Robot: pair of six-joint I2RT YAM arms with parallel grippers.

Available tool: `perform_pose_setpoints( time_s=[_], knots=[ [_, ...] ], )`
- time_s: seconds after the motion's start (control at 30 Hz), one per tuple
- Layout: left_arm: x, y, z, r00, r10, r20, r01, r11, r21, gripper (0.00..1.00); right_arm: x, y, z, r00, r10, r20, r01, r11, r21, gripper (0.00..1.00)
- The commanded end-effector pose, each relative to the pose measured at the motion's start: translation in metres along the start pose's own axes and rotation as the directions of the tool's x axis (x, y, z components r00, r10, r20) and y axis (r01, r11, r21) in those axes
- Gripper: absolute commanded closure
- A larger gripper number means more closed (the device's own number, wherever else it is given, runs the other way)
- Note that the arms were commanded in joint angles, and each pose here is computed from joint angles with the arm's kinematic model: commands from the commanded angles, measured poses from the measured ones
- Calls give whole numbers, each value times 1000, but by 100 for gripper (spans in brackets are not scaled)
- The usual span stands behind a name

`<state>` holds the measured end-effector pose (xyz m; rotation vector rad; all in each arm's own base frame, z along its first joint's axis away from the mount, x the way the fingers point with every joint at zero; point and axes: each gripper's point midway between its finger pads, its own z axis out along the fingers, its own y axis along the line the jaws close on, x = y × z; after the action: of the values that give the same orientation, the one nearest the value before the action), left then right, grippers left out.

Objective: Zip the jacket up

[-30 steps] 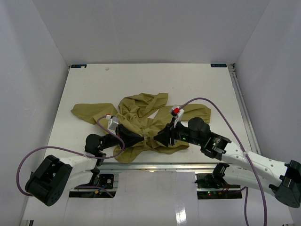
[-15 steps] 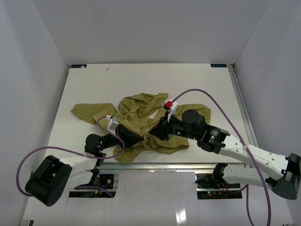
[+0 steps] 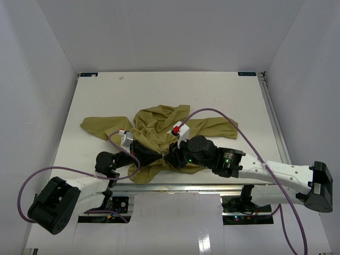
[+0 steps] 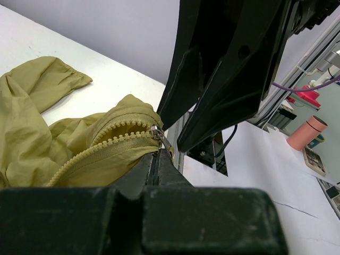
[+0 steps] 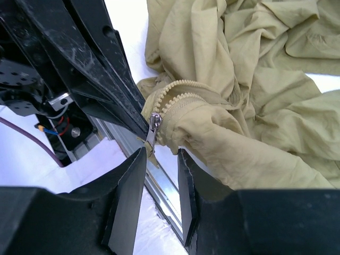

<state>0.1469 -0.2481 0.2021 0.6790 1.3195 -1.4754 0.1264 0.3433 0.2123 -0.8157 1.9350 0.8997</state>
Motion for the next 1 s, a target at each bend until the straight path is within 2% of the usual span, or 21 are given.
perform_pose_setpoints(
  time_s=[0.0, 0.47, 0.87, 0.97],
  knots=[
    [-13, -9, 1, 996, 79, 49, -81, 996, 38, 100, -26, 3, 0, 998, 3, 69, -7, 998, 55, 63],
    [-14, -9, 1, 995, 82, 51, -84, 996, 37, 100, -15, 16, 12, 998, 15, 56, -17, 999, 37, 66],
    [-14, -9, 1, 995, 84, 53, -86, 996, 35, 100, -4, 18, 20, 996, 59, 63, -62, 997, 47, 60],
    [-14, -10, 1, 995, 86, 54, -88, 995, 37, 100, -10, 21, 20, 993, 69, 94, -73, 997, 38, 59]
  ],
)
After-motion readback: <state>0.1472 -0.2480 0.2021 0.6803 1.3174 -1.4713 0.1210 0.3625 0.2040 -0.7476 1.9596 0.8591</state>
